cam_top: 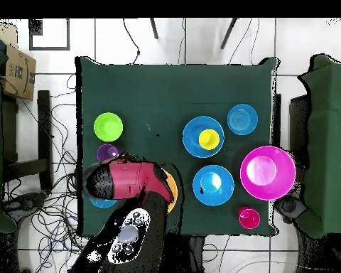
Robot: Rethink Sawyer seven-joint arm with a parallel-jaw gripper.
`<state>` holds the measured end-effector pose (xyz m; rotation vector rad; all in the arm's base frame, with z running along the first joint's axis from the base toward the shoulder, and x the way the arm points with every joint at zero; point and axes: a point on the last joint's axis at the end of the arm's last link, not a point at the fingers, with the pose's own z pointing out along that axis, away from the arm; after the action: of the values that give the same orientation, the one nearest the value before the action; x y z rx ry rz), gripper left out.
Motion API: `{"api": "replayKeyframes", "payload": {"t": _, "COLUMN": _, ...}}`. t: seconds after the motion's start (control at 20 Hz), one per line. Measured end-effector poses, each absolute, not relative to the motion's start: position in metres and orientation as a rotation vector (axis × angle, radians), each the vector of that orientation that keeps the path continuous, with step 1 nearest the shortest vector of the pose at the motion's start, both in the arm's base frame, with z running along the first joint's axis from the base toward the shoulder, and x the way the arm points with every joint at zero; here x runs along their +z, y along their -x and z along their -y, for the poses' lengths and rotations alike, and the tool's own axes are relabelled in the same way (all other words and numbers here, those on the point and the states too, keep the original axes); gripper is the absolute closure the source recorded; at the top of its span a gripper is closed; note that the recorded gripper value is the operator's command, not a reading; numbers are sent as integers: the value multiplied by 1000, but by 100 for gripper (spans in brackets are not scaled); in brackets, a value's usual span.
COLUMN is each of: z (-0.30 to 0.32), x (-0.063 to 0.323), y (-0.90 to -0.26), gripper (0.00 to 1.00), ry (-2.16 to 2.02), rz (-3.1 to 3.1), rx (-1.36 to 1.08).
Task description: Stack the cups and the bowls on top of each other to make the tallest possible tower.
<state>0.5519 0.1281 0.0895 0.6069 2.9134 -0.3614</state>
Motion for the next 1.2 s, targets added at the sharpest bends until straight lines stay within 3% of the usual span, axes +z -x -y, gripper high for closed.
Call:
{"api": "replayKeyframes", "payload": {"t": 0.6, "z": -62, "x": 109, "y": -572, "gripper": 0, "ry": -815, "rz": -2918, "rx": -111}}
{"api": "replayKeyframes", "payload": {"t": 1.2, "z": -88, "x": 125, "y": -579, "gripper": 0, "ry": -657, "rz": -2917, "rx": -58}}
